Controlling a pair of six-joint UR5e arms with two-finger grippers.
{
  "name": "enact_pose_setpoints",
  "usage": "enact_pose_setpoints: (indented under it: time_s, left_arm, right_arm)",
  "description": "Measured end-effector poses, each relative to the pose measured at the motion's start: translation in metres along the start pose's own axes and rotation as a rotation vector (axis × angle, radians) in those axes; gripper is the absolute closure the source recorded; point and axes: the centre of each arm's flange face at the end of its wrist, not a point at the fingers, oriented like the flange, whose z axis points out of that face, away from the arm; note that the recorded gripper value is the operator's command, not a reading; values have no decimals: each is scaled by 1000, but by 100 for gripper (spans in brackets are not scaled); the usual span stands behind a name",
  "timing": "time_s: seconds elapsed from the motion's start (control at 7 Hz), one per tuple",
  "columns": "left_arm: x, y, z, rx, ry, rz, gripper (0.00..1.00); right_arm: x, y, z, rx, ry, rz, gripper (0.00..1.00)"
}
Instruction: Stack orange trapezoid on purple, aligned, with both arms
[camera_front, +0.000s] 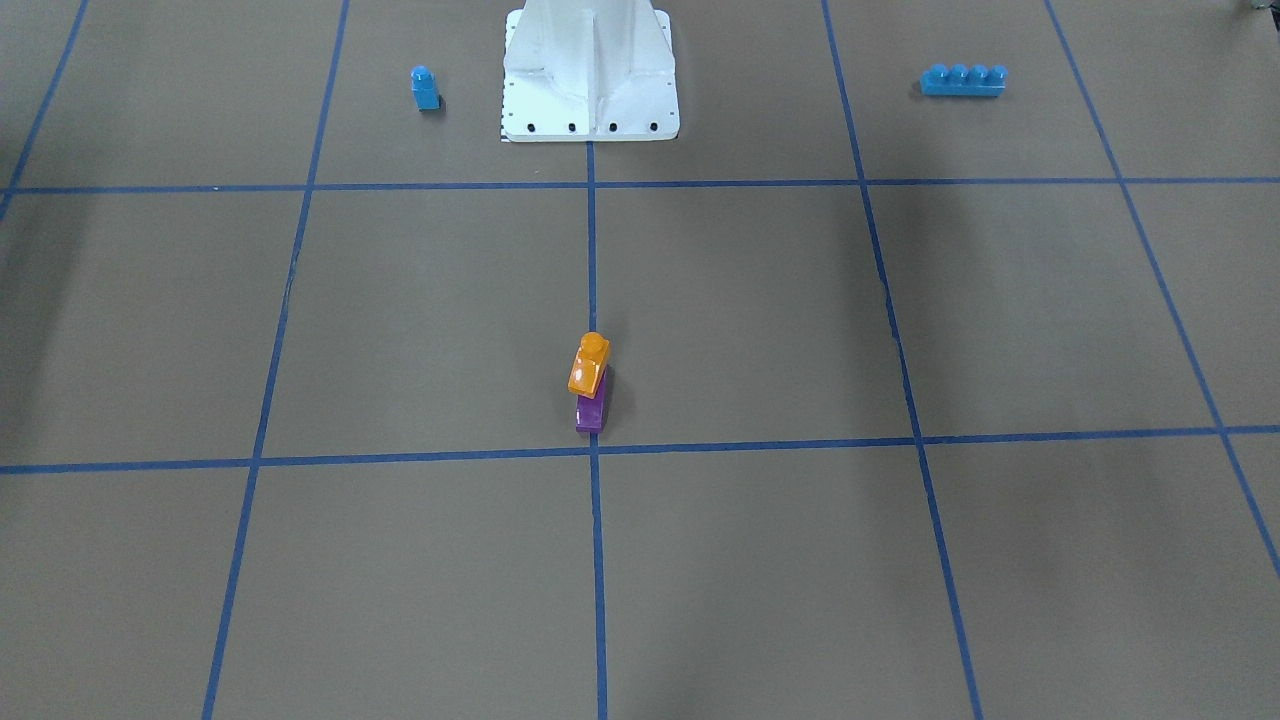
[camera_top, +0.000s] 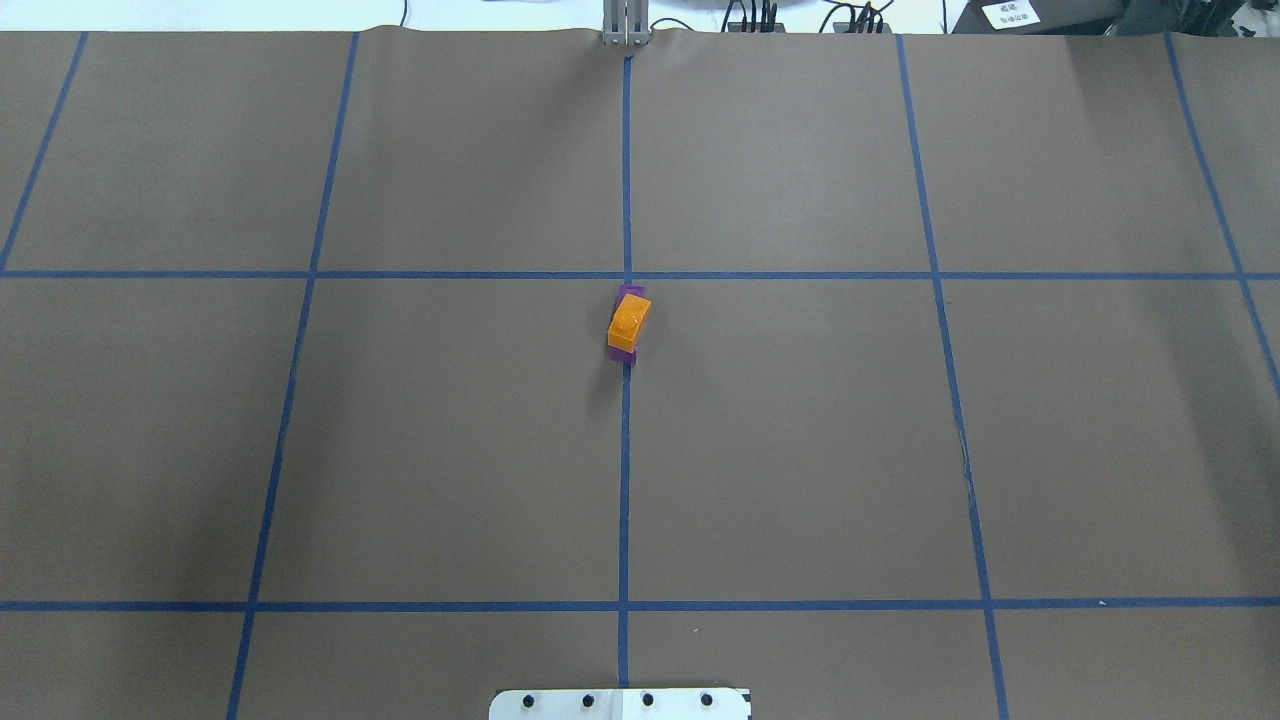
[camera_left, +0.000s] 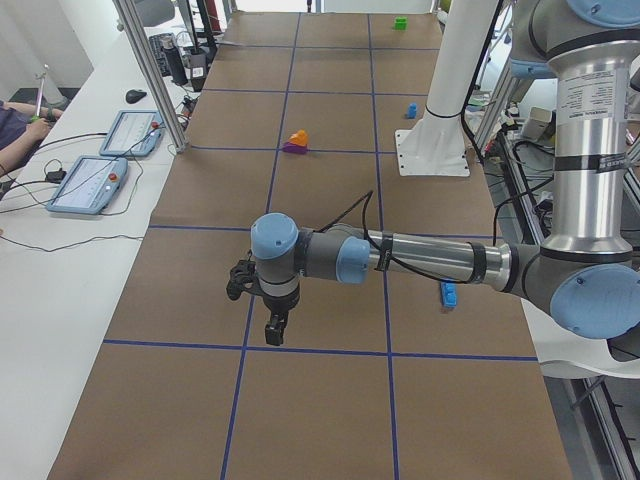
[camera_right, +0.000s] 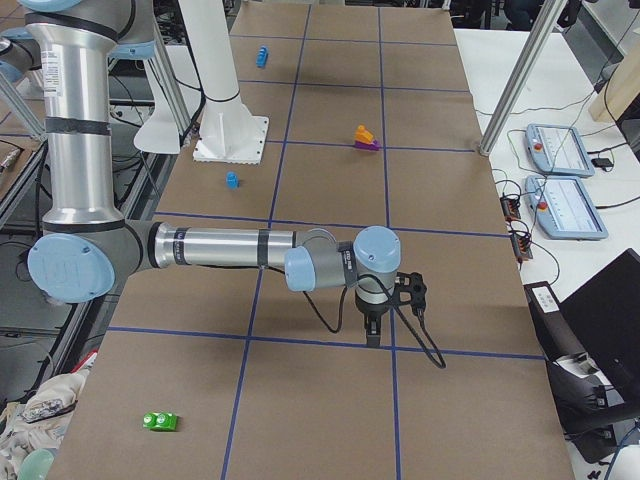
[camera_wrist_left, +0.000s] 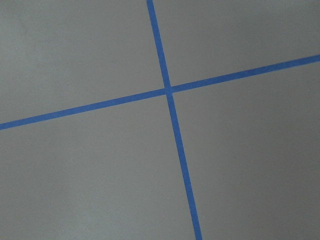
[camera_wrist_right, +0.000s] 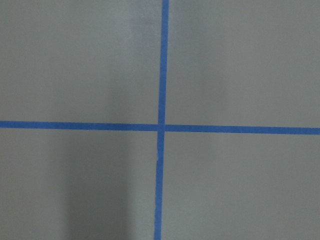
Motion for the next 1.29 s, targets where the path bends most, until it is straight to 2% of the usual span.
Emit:
enact_pose_setpoints:
  time_s: [0.14, 0.43, 0.71, 0.86, 1.29]
  left_arm:
    - [-3, 1, 3, -6, 1, -5, 0]
    - [-4, 0, 5, -8, 1, -7, 0]
    - [-4, -1, 5, -8, 0, -7, 0]
    - [-4, -1, 5, -7, 1, -7, 0]
    - [-2, -2, 3, -2, 1, -3, 0]
  right_arm:
    - [17, 5, -2, -17, -14, 23, 0]
    - [32, 13, -21, -85, -36, 53, 0]
    - [34, 27, -29, -139, -22, 86, 0]
    - [39, 35, -24, -152, -17, 94, 0]
    - [41, 40, -21, -136, -13, 81, 0]
